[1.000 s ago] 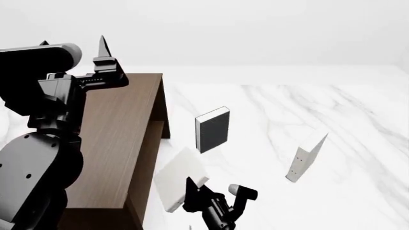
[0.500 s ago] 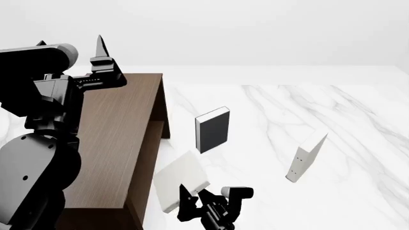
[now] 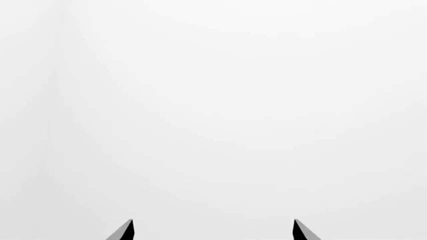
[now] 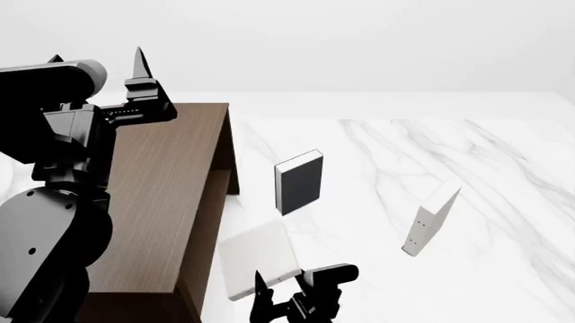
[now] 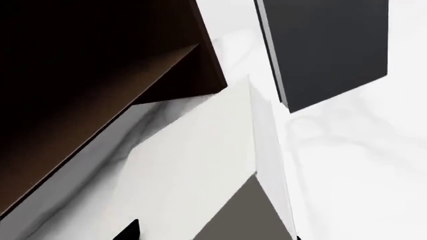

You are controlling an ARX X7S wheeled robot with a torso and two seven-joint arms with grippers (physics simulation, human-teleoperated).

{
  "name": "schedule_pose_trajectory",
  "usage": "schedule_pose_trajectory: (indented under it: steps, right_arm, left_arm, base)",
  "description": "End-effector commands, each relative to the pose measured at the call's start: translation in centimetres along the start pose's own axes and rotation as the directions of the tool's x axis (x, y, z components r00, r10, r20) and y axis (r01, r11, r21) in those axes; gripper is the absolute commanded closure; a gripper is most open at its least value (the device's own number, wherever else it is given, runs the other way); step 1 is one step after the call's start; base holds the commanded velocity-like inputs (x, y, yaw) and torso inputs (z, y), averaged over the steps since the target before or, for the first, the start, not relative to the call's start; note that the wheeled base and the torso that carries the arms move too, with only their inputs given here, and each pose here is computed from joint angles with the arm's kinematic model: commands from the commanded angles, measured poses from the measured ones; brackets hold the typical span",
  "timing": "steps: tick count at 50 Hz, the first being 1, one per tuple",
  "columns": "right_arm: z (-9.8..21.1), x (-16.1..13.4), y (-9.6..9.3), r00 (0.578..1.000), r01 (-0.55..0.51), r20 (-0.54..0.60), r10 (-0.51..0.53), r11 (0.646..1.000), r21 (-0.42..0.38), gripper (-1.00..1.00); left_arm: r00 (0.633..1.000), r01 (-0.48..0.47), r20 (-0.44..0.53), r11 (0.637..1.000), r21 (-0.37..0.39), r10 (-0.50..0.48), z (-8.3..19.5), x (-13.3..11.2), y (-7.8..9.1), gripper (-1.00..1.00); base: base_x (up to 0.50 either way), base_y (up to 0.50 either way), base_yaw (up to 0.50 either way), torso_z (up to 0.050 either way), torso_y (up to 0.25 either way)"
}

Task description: Pick up the book on the right and place it under the cabinet shelf.

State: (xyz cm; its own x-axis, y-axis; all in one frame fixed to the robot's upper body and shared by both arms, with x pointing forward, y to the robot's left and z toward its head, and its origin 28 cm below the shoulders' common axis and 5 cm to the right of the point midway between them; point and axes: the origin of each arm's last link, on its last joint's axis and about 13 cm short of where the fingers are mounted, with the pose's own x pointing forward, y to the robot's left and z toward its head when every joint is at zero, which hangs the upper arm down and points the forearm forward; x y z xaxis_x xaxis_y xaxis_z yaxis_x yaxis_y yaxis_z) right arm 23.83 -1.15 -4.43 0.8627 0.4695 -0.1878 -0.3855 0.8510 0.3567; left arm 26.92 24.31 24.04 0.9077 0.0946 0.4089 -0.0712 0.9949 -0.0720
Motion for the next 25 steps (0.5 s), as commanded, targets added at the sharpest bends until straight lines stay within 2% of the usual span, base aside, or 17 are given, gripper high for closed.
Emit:
schedule_pose_trajectory:
  steps: [1, 14, 25]
  right_arm:
    - [-1.4, -4.0, -3.7, 0.916, 0.371, -0.147, -0.372, 0.928, -0.033, -1.00]
    - [0.7, -4.9, -4.5, 0.907, 0.406, -0.086, -0.413, 0.910, -0.082, -1.00]
    - [2.5, -4.9, -4.5, 0.915, 0.396, -0.029, -0.403, 0.909, -0.129, -1.00]
  left_arm:
    - [1.000, 0.002, 0.004, 1.000, 0.000, -0.002, 0.1, 0.0, 0.0, -1.00]
    - [1.000, 0.005, 0.002, 1.000, -0.003, -0.005, -0.1, -0.1, 0.0, -1.00]
    - [1.000, 0.008, 0.003, 1.000, -0.007, -0.008, -0.2, -0.2, -0.1, -1.00]
  base:
    - [0.00, 0.00, 0.00, 0.000, 0.000]
    - [0.00, 0.00, 0.00, -0.001, 0.000]
    - [0.00, 0.00, 0.00, -0.001, 0.000]
